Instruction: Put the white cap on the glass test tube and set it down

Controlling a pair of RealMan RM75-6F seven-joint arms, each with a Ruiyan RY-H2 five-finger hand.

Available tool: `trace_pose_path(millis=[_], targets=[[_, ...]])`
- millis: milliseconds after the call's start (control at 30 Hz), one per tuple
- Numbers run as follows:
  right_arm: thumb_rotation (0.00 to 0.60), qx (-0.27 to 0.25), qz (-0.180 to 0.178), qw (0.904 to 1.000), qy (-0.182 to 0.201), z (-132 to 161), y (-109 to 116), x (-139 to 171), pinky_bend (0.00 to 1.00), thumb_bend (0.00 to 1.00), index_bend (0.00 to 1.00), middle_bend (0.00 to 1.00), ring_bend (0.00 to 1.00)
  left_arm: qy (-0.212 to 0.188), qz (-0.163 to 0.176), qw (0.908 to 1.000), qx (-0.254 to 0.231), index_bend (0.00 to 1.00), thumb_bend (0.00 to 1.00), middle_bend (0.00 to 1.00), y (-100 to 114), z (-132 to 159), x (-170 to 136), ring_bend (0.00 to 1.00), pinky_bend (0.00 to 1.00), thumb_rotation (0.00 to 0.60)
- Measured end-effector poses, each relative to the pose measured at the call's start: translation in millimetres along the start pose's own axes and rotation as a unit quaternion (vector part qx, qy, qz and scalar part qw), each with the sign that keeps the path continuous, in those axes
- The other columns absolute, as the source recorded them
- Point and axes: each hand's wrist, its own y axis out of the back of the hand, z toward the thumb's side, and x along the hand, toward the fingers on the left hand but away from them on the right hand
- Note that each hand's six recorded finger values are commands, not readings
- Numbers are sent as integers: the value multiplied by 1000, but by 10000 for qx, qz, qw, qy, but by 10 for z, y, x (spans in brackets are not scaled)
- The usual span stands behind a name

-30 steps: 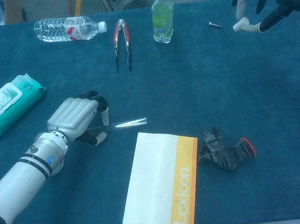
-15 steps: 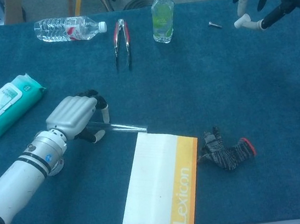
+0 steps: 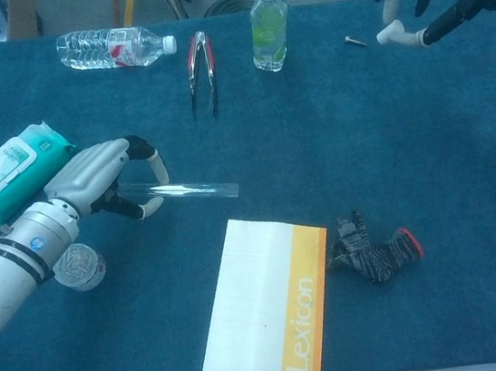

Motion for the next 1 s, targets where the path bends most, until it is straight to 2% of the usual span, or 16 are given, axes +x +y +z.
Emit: trace_pose_path(millis=[233,500,700,1000], targets=[[600,-39,-16,10000,33,36,5,-6,393,310,637,313,174,19,-88,9993,-366,607,357,311,38,-34,11,120,147,600],[600,-204,-42,9994,263,216,27,-37,393,310,637,313,174,-22,-246,9948,-986,609,358,311,124,-6,48,120,147,600],[600,-422,30,9981,439,348,-6,-31,393,310,637,313,174,-78,-345,9860,-1627,612,358,311,195,32,51,120,147,600],[600,-629,111,9959,647,482,-62,-7,393,310,637,313,174,-160,-601,9636,-2599,616,357,311,241,91,33,120,147,600]])
